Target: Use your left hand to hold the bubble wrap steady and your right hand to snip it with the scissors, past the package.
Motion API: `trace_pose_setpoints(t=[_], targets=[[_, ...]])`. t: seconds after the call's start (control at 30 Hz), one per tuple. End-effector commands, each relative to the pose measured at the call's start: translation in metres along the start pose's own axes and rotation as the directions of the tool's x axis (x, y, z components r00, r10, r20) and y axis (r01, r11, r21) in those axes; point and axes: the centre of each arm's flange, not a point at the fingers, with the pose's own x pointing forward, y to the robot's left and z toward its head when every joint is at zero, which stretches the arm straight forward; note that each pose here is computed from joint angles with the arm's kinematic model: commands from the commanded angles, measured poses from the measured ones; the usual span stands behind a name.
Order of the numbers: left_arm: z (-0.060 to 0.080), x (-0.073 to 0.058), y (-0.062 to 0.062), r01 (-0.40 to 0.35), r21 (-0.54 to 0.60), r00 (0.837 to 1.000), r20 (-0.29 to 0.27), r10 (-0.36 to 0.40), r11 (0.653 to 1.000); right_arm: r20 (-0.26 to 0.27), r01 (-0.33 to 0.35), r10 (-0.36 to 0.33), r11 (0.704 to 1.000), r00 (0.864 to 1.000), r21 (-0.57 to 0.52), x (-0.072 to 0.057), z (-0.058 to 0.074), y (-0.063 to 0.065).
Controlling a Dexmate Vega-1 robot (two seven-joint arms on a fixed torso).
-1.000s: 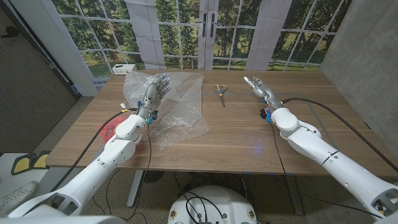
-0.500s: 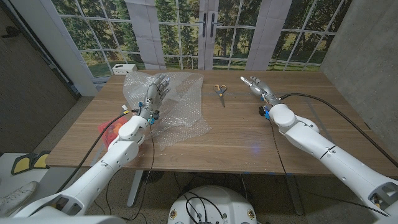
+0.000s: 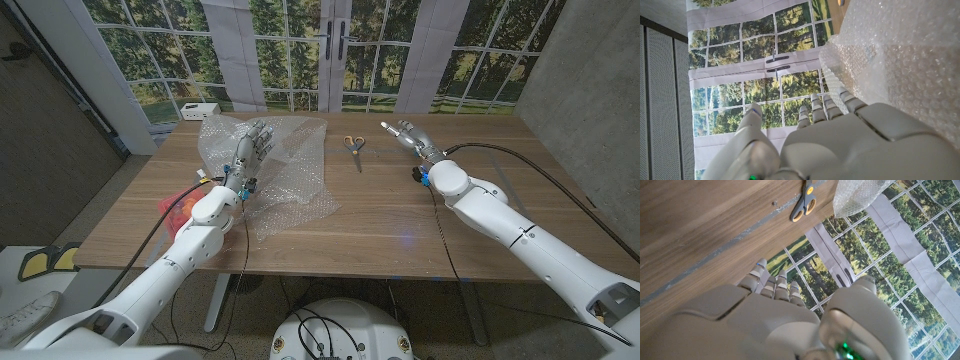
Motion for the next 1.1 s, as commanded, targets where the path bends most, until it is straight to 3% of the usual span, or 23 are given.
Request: trace_pose_setpoints(t=[0.03, 0.4, 0.5, 0.67, 1.1], targets=[[-0.006, -0.001, -0.001, 0.005, -0.004, 1.0, -0.022, -0.005, 1.0, -0.017, -0.024, 0.024, 0.999, 1.0, -0.036, 0.004, 0.011, -0.001], [-0.007, 0.0, -0.004, 0.035, 0.015, 0.999, -0.03, -0.034, 0.999, -0.024, -0.031, 0.03, 0.998, 0.999, -0.05, 0.008, 0.014, -0.001], [-0.004, 0.001, -0.004, 0.071, 0.053, 0.997, -0.041, -0.069, 0.996, -0.022, -0.034, 0.033, 0.998, 0.999, -0.055, 0.01, 0.014, 0.0], [-0.003, -0.001, -0.006, 0.024, 0.092, 0.999, -0.034, -0.021, 0.995, -0.036, -0.04, 0.038, 0.998, 0.999, -0.058, 0.012, 0.013, 0.002], [-0.006, 0.0, -0.008, 0.031, 0.074, 0.999, -0.036, -0.028, 0.997, -0.025, -0.028, 0.026, 0.997, 0.999, -0.077, 0.024, 0.02, 0.001]])
